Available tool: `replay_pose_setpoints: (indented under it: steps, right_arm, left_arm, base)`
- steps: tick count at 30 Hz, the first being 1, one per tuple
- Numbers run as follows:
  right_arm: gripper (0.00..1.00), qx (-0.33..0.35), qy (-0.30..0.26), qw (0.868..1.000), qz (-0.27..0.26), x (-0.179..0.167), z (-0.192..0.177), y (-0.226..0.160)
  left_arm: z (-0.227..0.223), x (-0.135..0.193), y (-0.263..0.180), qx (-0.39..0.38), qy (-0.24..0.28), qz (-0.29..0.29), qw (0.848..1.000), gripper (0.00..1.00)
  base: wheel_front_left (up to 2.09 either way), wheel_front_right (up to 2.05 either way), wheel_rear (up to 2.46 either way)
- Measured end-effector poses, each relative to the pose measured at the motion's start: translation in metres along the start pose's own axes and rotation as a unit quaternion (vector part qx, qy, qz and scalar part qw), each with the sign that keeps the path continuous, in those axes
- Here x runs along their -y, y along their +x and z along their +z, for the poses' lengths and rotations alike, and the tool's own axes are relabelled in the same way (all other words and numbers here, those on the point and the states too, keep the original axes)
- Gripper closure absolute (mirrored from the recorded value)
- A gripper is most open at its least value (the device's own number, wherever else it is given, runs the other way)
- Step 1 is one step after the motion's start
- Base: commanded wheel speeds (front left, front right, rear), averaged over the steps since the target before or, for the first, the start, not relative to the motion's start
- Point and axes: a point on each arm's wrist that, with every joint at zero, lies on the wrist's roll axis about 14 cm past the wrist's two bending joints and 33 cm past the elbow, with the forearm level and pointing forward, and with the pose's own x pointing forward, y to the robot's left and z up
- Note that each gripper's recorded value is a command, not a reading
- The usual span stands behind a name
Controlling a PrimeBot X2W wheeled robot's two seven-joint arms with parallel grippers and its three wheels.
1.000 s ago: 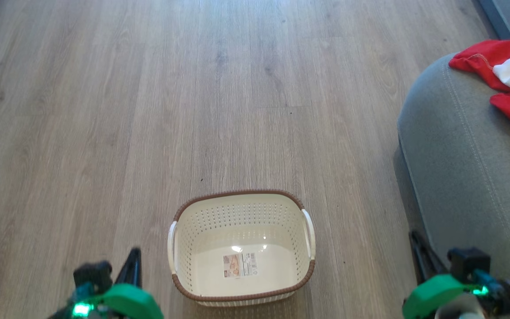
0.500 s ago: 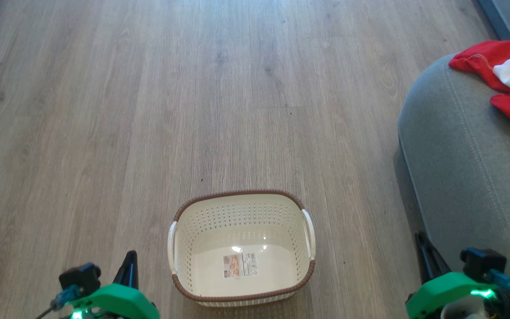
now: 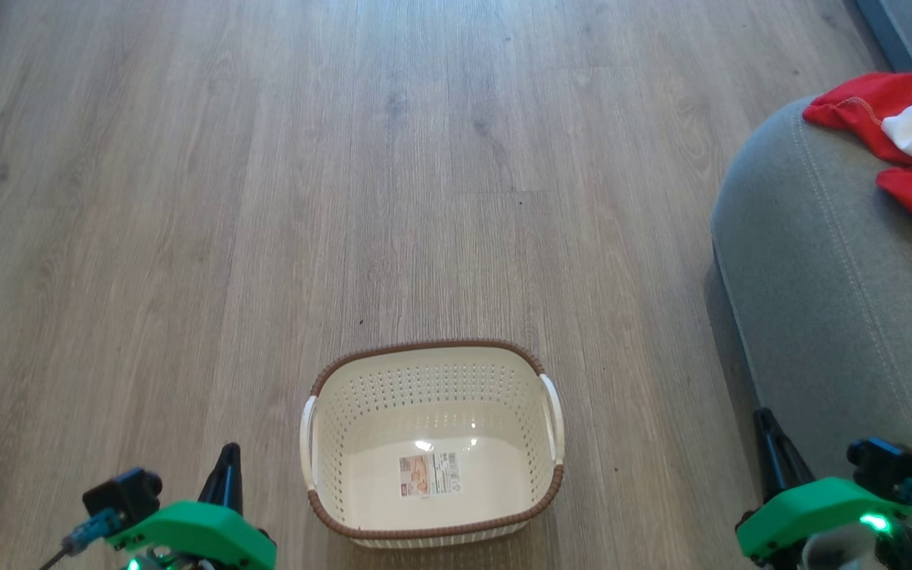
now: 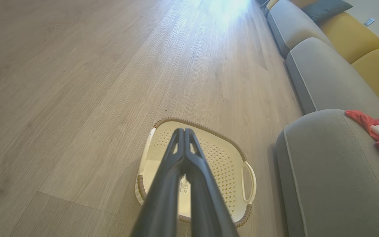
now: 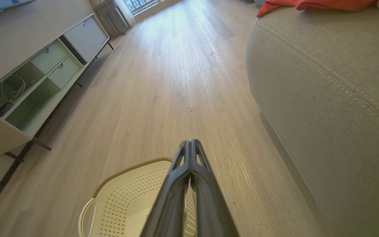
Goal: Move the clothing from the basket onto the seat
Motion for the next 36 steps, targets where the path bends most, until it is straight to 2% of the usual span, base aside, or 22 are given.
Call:
replay_pose_setpoints:
  steps: [18, 36]
  right_arm:
    - [1.00, 0.006, 0.112, 0.994, -0.012, 0.002, 0.008, 0.003]
    - [1.00, 0.015, 0.221, 0.975, -0.012, 0.001, 0.018, 0.007]
  left_arm:
    - [0.009, -0.001, 0.003, 0.000, -0.105, 0.003, 0.995, 1.00]
    - [0.021, 0.003, 0.006, 0.007, -0.202, -0.008, 0.979, 1.00]
  base:
    - [0.00, 0.00, 0.00]
    - [0.00, 0.00, 0.00]
